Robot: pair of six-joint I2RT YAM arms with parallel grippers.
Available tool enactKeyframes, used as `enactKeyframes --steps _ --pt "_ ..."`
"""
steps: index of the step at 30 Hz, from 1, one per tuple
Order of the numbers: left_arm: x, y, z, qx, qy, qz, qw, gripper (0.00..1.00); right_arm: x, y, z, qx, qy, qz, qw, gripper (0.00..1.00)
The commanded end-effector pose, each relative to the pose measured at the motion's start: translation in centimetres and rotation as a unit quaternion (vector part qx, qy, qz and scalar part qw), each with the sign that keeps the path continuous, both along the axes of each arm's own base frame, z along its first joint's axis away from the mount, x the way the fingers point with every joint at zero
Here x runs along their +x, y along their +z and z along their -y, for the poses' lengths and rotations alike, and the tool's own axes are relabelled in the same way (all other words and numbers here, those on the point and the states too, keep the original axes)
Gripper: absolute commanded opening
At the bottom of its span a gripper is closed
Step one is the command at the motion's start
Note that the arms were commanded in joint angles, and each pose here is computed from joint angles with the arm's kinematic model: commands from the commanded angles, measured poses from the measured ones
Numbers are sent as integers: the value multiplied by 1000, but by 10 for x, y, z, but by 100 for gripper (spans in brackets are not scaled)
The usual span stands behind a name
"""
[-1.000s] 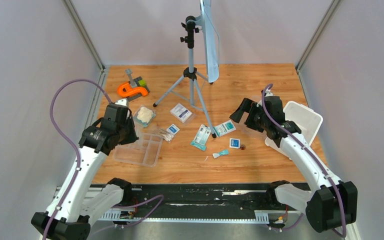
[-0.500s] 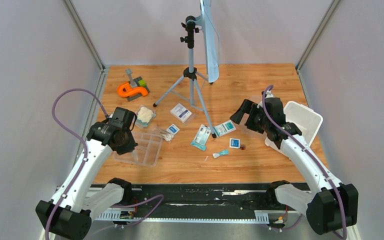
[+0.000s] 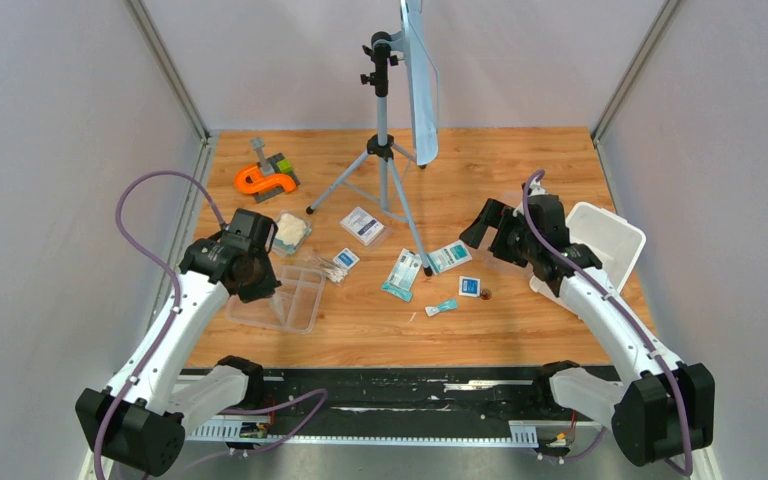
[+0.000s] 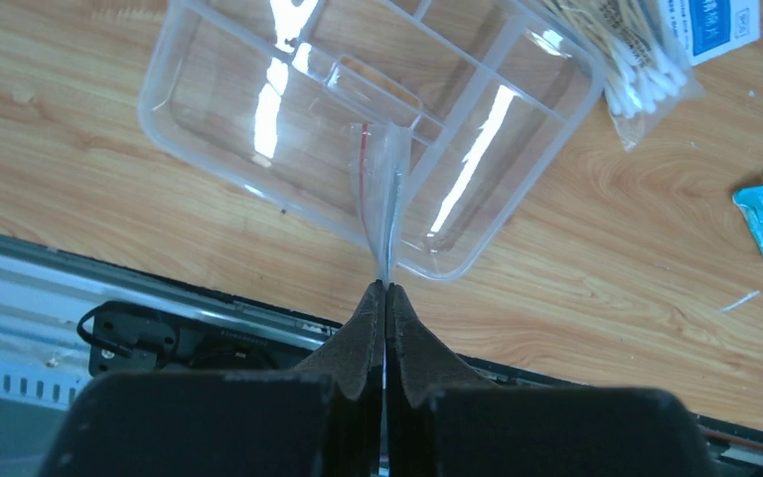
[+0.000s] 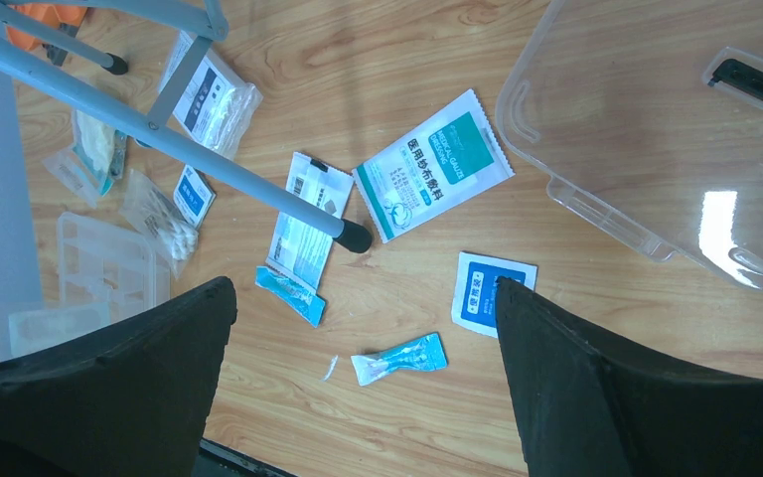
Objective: Organize the medicine kit
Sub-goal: Place the medical item at the medicine box compartment.
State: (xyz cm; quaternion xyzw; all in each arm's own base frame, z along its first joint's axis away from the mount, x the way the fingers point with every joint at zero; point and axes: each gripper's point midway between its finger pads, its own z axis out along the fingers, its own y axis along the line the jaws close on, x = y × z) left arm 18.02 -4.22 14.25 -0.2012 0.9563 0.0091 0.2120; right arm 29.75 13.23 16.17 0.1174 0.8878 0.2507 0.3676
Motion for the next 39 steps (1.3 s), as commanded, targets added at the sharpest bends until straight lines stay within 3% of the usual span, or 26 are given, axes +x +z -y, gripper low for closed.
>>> enactKeyframes --steps 1,7,12,16,23,32,39 --pt "17 15 13 -24 -49 39 998 0 10 10 -4 3 9 26 1000 100" --pt "18 14 6 -3 -52 33 998 0 11 9 -5 2 10 25 1000 100" --pt "20 1 -2 37 -55 -27 997 0 12 9 -5 1 10 26 1000 100" --pt "27 4 6 23 -77 -15 997 0 11 10 -4 0 9 29 1000 100" --pt "31 27 38 -60 -133 32 989 0 11 9 -4 0 7 26 1000 100" --pt "23 32 49 -100 -140 52 984 0 14 9 -7 3 11 23 1000 100" --pt "28 -3 21 -25 -70 -1 997 0 14 12 -7 4 13 28 1000 100"
